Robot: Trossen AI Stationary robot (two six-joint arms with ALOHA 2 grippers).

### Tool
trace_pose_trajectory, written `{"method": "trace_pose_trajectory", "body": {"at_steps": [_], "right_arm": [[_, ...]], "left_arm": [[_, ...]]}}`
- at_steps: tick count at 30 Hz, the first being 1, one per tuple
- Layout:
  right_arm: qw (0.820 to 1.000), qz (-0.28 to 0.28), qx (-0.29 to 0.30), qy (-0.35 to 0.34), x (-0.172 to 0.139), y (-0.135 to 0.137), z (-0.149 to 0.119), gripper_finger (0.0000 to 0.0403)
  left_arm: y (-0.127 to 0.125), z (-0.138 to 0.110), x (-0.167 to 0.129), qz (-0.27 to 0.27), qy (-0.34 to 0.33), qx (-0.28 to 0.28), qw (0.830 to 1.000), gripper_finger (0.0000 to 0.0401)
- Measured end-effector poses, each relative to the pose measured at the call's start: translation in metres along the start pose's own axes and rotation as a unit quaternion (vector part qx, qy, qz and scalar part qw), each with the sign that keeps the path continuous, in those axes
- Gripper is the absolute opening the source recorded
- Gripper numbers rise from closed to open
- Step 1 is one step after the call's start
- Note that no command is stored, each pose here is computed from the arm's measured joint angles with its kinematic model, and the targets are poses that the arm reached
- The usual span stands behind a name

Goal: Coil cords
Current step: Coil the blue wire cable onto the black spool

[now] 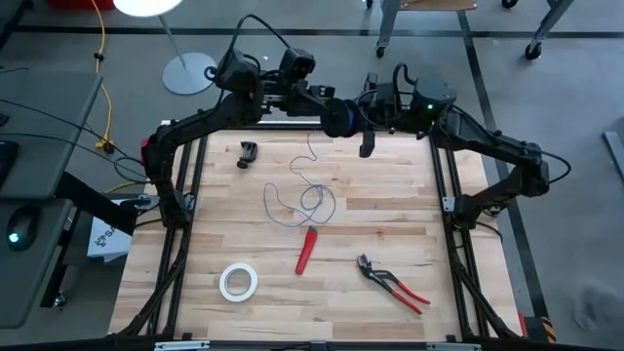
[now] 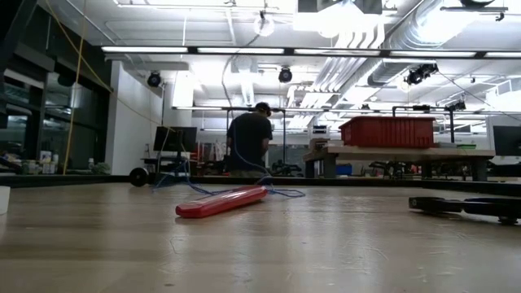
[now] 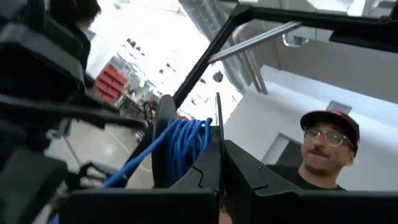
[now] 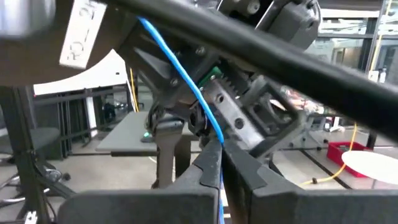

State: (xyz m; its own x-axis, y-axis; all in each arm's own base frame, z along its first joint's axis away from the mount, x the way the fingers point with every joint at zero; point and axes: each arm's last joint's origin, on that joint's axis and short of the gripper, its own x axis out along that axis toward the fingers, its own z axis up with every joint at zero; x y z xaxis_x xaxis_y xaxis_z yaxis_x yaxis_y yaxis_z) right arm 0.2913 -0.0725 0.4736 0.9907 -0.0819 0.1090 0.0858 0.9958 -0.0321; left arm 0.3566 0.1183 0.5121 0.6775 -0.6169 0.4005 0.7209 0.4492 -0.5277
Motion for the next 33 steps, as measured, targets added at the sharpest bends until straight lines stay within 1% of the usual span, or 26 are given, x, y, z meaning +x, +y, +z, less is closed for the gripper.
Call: {"method": "trace_pose_trajectory", "body": {"at_steps": [3,6,9,12,17,20,24,27,29,31,33], "right_arm": [[1.0,0.001,0.006,-0.011,0.007,-0.001,-0.002,0.0],[1.0,0.011,0.005,-0.016,0.007,-0.001,-0.001,0.0],[1.0,0.014,0.01,-0.016,0.005,0.0,0.0,0.0],[1.0,0.022,0.015,-0.014,0.005,0.0,0.0,0.0],[0.999,0.028,0.02,-0.017,0.003,0.001,0.001,0.0],[0.999,0.025,0.043,-0.016,0.004,0.001,0.001,0.0],[0.995,0.008,0.096,-0.008,0.003,0.0,0.0,0.0005],[0.994,0.006,0.11,0.021,0.004,-0.001,-0.007,0.0035],[0.993,-0.005,0.113,0.031,0.006,-0.001,-0.011,0.0067],[0.993,-0.022,0.112,0.034,0.009,-0.003,-0.014,0.0106],[0.993,-0.049,0.099,0.039,0.015,-0.005,-0.02,0.0143]], "left_arm": [[-0.002,0.001,0.0,-0.005,-0.012,0.008,1.0,0.0],[-0.004,0.003,-0.001,-0.005,-0.033,0.023,0.999,0.0],[-0.006,0.009,-0.008,0.004,-0.042,0.043,0.998,0.0],[-0.012,0.019,-0.02,0.019,-0.059,0.09,0.994,0.0],[-0.018,0.033,-0.041,0.059,-0.072,0.131,0.987,0.0],[-0.022,0.038,-0.05,0.084,-0.07,0.173,0.979,0.0],[-0.028,0.043,-0.061,0.126,-0.062,0.233,0.962,0.0],[-0.034,0.045,-0.066,0.159,-0.057,0.266,0.949,0.0],[-0.038,0.046,-0.068,0.173,-0.056,0.281,0.942,0.0],[-0.041,0.046,-0.068,0.176,-0.058,0.294,0.938,0.0],[-0.045,0.045,-0.066,0.176,-0.061,0.304,0.934,0.0]]}}
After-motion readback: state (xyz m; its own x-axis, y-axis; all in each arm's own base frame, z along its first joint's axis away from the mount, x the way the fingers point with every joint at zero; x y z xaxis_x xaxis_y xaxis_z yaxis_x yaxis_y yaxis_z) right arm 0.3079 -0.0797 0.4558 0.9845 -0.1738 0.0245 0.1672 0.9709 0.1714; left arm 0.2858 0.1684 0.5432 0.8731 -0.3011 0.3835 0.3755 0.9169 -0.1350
